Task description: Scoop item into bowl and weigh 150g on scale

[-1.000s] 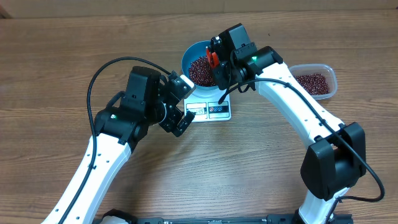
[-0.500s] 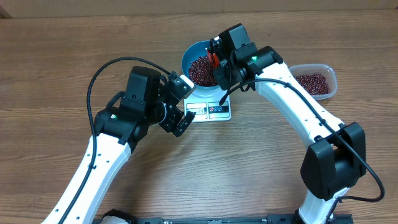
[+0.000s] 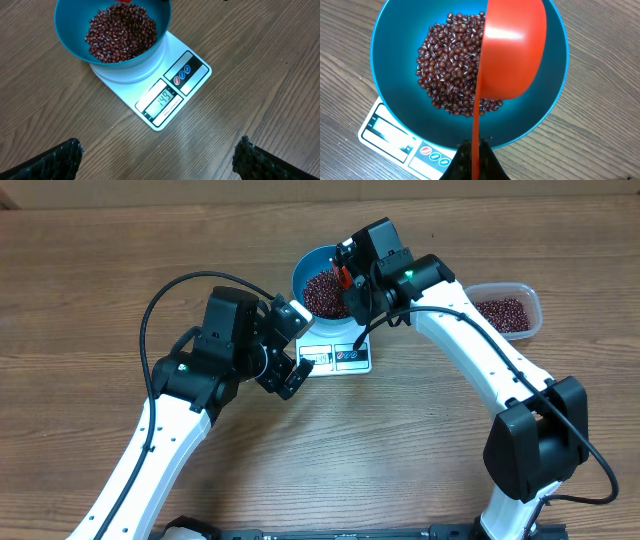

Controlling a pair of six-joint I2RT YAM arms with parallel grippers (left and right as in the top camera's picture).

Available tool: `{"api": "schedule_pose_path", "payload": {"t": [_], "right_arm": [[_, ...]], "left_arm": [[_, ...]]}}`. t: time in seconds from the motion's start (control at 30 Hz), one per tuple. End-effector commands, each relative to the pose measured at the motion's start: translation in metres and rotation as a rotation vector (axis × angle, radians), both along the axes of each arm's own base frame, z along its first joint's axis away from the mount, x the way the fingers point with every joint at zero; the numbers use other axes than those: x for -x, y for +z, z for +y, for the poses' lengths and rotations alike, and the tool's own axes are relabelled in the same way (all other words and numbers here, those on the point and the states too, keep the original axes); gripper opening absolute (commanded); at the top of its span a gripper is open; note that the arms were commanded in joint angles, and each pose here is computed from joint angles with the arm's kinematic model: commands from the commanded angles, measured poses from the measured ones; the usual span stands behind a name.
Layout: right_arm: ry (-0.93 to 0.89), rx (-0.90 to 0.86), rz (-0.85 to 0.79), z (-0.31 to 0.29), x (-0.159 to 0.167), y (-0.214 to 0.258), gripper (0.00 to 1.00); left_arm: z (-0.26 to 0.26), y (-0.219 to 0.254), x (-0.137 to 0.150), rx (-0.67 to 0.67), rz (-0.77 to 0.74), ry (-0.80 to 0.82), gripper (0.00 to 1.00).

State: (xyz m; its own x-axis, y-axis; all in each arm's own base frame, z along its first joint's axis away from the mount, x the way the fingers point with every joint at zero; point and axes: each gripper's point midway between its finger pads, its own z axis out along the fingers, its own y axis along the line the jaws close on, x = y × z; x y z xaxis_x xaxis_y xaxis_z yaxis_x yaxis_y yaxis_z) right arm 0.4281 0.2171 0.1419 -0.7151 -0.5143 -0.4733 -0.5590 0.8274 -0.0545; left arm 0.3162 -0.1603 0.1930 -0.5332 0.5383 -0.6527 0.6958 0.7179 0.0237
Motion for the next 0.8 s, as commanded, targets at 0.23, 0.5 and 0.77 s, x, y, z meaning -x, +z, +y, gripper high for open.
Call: {"api": "schedule_pose_path", "payload": {"t": [0.23, 0.5, 0.77], "right_arm": [[-0.031, -0.113, -0.021, 0.0078, -0.0024, 0.0307, 0.04], [-0.044, -0.179, 0.017, 0.0044, -0.003, 0.0316, 0.04], [-0.051, -0.161, 0.011, 0.0001, -0.0043, 0.0307, 0.04]], "left_arm": [[-0.0025, -0.0016, 0.0007, 0.004, 0.007, 0.0, 0.99], [-0.0025, -0.0016, 0.0006, 0.005, 0.007, 0.0, 1.0], [-0.0025, -0.0016, 0.0006, 0.005, 0.007, 0.0, 0.99]]}}
